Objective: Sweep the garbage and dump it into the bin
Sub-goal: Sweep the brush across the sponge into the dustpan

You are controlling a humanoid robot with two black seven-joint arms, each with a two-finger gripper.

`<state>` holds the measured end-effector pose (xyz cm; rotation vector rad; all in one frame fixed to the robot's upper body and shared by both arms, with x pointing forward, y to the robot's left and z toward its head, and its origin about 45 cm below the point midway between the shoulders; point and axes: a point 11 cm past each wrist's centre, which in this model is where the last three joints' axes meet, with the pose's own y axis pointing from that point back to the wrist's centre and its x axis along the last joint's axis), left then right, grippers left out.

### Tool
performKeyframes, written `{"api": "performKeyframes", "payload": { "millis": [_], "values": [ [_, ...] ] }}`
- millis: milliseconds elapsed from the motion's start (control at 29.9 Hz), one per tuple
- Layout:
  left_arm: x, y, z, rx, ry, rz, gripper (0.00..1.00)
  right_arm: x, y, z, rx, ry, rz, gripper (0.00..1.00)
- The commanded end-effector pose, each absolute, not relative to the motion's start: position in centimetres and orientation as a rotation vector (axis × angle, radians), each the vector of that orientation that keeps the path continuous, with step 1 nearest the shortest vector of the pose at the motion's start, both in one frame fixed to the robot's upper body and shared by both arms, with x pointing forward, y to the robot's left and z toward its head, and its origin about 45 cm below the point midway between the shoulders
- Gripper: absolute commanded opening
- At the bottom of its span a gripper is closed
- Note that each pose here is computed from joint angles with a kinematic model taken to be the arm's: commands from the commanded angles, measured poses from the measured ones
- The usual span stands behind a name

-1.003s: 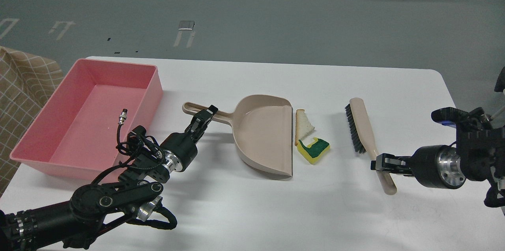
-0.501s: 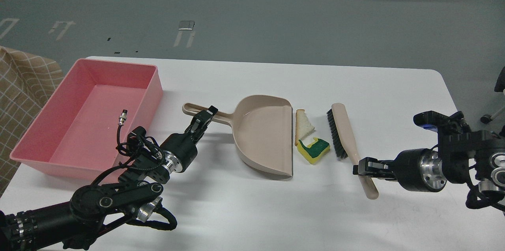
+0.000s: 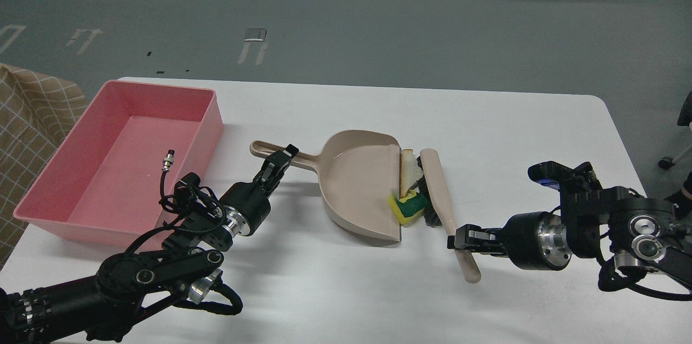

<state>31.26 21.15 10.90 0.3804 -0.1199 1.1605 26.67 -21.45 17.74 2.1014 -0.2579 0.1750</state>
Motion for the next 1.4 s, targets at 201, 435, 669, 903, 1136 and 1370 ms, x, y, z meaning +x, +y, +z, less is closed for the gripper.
{"api": "performKeyframes", "payload": {
  "millis": [201,435,669,903,1136,1370],
  "values": [
    [31.4,21.2,11.0,0.381,-0.123,1.162,0.00,27.1,-18.6,16.9,2.165,-0.246,0.154,0.00],
    [31.3,21.2,10.9,0.381,-0.121,1.161,0.00,27.3,-16.8,17.0,2.203,-0.235,0.163,0.00],
    [31.4,21.2,11.0,0.379,-0.124,1.161,0.00,27.4,-15.0,17.5,2.247,-0.221,0.177,0.00],
    [31.4,21.0,11.0,0.377,-0.122,1.159,0.00,27.8,-14.7,18.0,2.262,-0.236,0.188,0.00],
    [31.5,21.1,11.2,0.376,-0.126,1.161,0.00,28.6,-14.3,19.6,2.274,-0.247,0.243,0.00],
    [31.5,21.2,11.2,0.376,-0.124,1.163,0.00,30.1,-14.4,21.6,2.281,-0.294,0.301,0.00]
  ]
}}
